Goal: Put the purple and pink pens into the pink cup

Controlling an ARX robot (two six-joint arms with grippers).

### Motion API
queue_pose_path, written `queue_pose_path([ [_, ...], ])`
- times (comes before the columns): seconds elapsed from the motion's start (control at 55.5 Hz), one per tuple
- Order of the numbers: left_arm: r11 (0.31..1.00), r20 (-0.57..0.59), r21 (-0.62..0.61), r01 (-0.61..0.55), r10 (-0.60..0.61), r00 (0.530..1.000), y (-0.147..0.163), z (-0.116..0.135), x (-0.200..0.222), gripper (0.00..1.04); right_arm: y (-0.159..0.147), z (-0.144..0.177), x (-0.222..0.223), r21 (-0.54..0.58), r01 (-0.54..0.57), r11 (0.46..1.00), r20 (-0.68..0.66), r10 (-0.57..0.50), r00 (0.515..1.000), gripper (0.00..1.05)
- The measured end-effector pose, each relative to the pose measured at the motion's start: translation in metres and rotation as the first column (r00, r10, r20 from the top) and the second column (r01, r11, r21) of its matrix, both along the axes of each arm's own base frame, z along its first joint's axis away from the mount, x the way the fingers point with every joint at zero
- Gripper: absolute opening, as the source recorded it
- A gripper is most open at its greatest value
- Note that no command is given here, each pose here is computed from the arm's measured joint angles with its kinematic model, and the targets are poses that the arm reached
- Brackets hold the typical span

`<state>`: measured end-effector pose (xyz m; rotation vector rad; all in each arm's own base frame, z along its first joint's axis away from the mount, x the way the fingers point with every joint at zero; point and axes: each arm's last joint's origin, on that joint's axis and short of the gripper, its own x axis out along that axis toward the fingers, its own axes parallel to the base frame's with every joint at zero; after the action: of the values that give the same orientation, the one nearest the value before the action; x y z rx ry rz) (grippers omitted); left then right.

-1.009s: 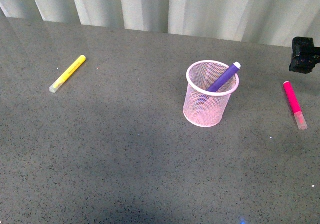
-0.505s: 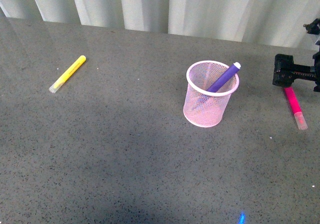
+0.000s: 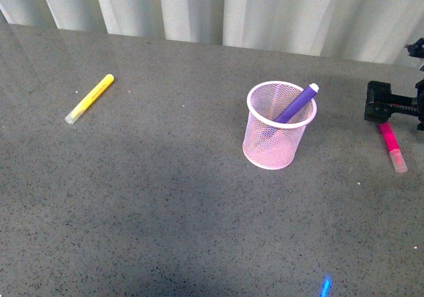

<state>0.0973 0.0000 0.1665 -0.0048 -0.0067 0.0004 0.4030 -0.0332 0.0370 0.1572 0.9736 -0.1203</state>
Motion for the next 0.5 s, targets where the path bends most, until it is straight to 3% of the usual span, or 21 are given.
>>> queue_pose_path([
  [0.27,1.000,0.000,0.000,0.000,0.000,1.000,0.0000,0.0000,0.0000,0.98,-0.0043,-0.0024,0.0015,0.002,0.007,1.000,0.022,-0.007,1.000,0.98],
  [0.505,1.000,0.000,0.000,0.000,0.000,1.000,0.0000,0.0000,0.0000,0.98,-0.0099,-0.0039,0.0011,-0.008,0.015,1.000,0.035,-0.014,0.999,0.63],
])
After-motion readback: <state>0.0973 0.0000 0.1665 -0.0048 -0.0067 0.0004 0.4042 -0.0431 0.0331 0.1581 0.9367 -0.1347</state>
